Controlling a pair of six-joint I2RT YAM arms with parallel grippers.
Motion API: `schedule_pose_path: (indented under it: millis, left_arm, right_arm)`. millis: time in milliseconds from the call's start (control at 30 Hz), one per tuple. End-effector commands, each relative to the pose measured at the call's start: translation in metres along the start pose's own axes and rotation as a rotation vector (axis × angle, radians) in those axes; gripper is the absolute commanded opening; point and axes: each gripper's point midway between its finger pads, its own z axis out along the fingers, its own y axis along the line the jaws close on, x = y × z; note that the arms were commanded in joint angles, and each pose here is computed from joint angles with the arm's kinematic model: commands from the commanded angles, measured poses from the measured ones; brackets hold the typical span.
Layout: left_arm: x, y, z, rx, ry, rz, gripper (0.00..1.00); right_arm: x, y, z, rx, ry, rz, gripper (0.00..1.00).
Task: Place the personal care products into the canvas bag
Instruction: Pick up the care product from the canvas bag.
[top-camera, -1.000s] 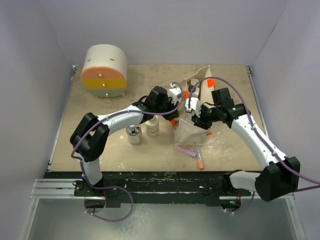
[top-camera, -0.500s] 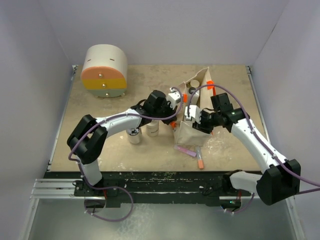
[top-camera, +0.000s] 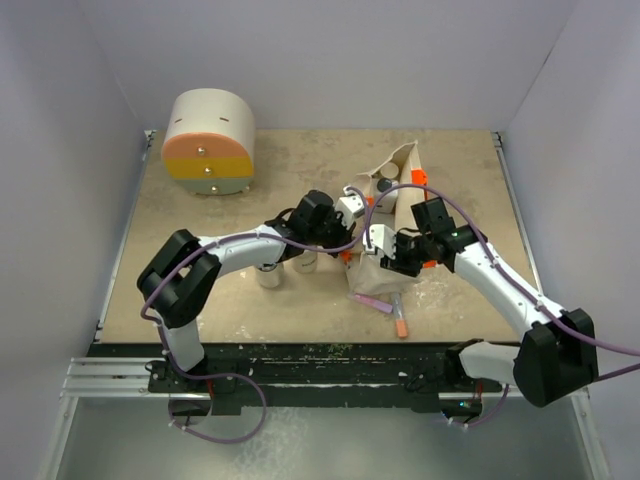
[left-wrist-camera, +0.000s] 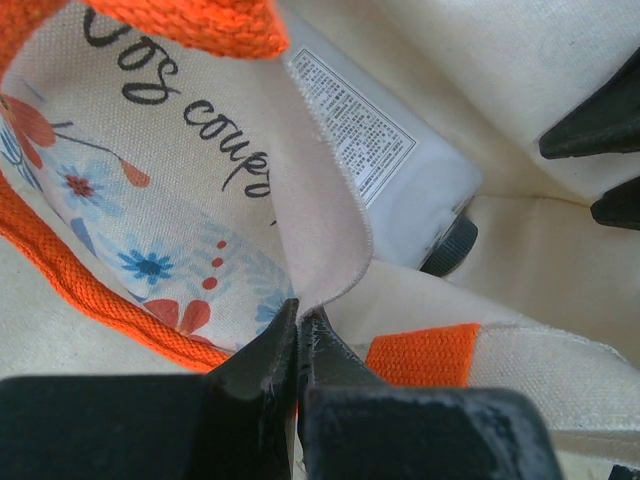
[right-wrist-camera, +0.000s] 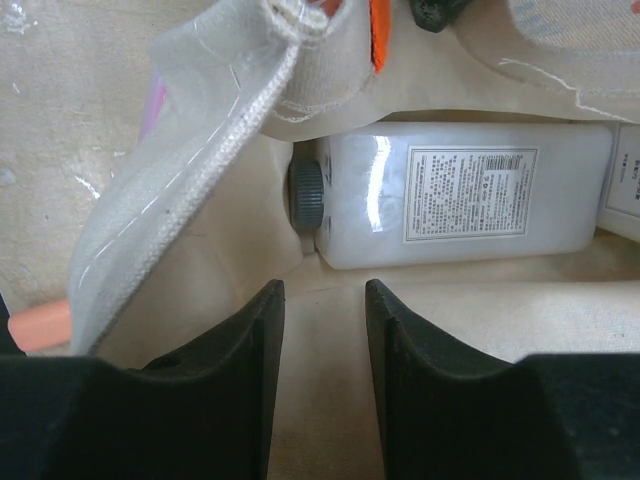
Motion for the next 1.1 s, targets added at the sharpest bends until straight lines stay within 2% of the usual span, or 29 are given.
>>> schedule_pose_path:
  millis: [0,133,267,433,600,900,1067]
  left_arm:
    - [0.068,0.001,0.002,-0.001,0.189,0.013,0.0]
    - [0.072,0.001,0.005,0.004,0.195,0.021,0.0]
    - [0.06,0.0,0.007,0.003,0.175,0.006,0.0]
    - [0.024,-0.007,0.001,0.025,0.116,-0.028,0.0]
    - [-0.015,-0.012,-0.01,0.055,0.036,-0.067,0.0]
    - [-0.062,-0.024,-0.03,0.14,-0.062,-0.158,0.0]
    - [-0.078,-0.027,-0.039,0.156,-0.1,-0.184,0.0]
  right_arm:
    - [0.025,0.026,0.004,-0.078,0.081,0.121,0.41]
    - [0.026,0.007,-0.001,-0.035,0.073,0.224,0.41]
    - [0.014,-0.033,-0.019,0.023,-0.013,0.366,0.45]
    - [-0.025,-0.078,-0.039,0.104,-0.127,0.389,0.53]
    - [-0.052,-0.112,-0.05,0.199,-0.228,0.495,0.62]
    - [-0.074,-0.14,-0.036,0.347,-0.293,0.784,0.73]
    - [-0.083,-0.131,-0.012,0.36,-0.27,0.913,0.75]
